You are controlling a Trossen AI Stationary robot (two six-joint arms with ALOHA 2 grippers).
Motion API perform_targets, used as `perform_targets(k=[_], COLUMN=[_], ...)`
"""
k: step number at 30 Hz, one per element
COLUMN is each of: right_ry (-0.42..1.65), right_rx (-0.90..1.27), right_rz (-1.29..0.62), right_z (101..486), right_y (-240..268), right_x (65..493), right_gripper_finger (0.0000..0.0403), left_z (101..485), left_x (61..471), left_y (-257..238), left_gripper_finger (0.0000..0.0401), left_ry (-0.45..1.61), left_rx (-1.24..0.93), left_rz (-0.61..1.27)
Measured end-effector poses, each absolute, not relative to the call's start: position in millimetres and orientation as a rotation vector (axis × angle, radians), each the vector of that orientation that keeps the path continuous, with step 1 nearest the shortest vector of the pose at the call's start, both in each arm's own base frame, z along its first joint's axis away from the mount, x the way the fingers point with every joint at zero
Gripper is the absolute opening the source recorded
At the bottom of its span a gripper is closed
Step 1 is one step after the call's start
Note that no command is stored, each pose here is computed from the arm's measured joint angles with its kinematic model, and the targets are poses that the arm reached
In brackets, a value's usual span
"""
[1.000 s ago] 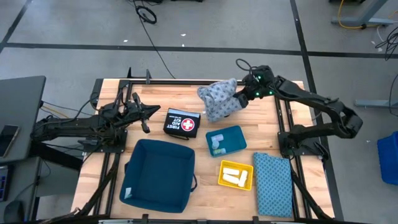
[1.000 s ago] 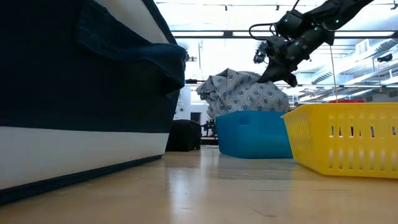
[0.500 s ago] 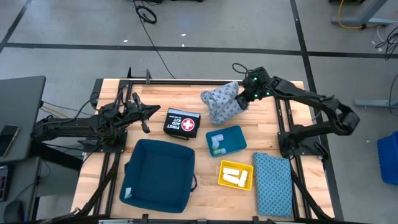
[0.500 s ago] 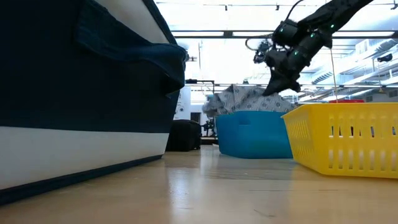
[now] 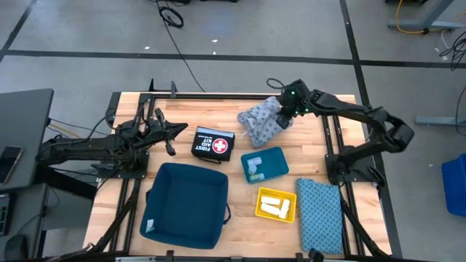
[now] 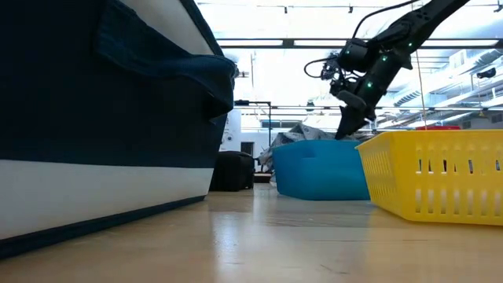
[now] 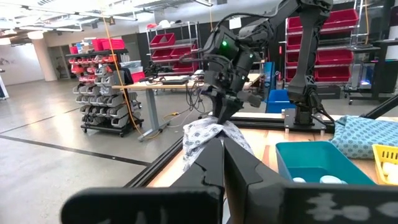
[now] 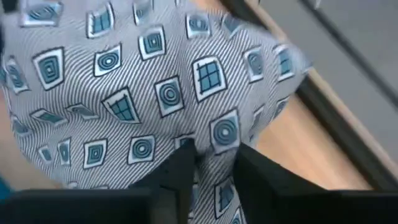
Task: Pick & place medical supplies in basket/bin
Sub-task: Put the gray gown into the blue bin
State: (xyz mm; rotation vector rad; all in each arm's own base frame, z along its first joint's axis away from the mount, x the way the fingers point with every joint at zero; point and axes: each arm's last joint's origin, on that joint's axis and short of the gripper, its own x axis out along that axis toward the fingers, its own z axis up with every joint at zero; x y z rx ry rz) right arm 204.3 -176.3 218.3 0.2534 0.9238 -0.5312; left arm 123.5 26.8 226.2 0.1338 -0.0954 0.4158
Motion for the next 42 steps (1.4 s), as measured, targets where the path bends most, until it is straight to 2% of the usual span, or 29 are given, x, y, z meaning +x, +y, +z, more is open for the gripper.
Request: perform_targets(k=[10, 15, 22, 29, 33, 38, 42], right_ry=[0.882, 0.967, 1.15, 1.112, 1.133, 1.106, 1.064], right_rx=[0.018, -0.112, -0.36, -0.487, -0.428, -0.344, -0.306], right_rz=[-0.473, -0.404, -0.386, -0.482, -0.449, -0.444, -0.47], right_z=[236, 235, 231, 260, 276, 273, 260], right_y=[-167, -148, -115, -96, -87, -76, -76], right_x=[208, 215, 222, 226, 224, 227, 230], right_gripper_finger=[0.0225, 0.0259, 0.0263, 0.0263, 0.0263, 0.026, 0.0224], left_z=[226, 226, 225, 225, 225, 225, 225], left_x=[123, 124, 124, 124, 124, 124, 124], left_y=[27, 27, 27, 27, 27, 27, 27], left_gripper_finger=[0.0, 0.0, 0.0, 0.0, 0.0, 0.0, 0.0], left_ry=[-0.094, -0.09, -0.084, -0.083, -0.083, -0.082, -0.083], left_rx=[0.138, 0.138, 0.139, 0.139, 0.138, 0.14, 0.136], left_rz=[0.416, 0.416, 0.415, 0.415, 0.415, 0.416, 0.415])
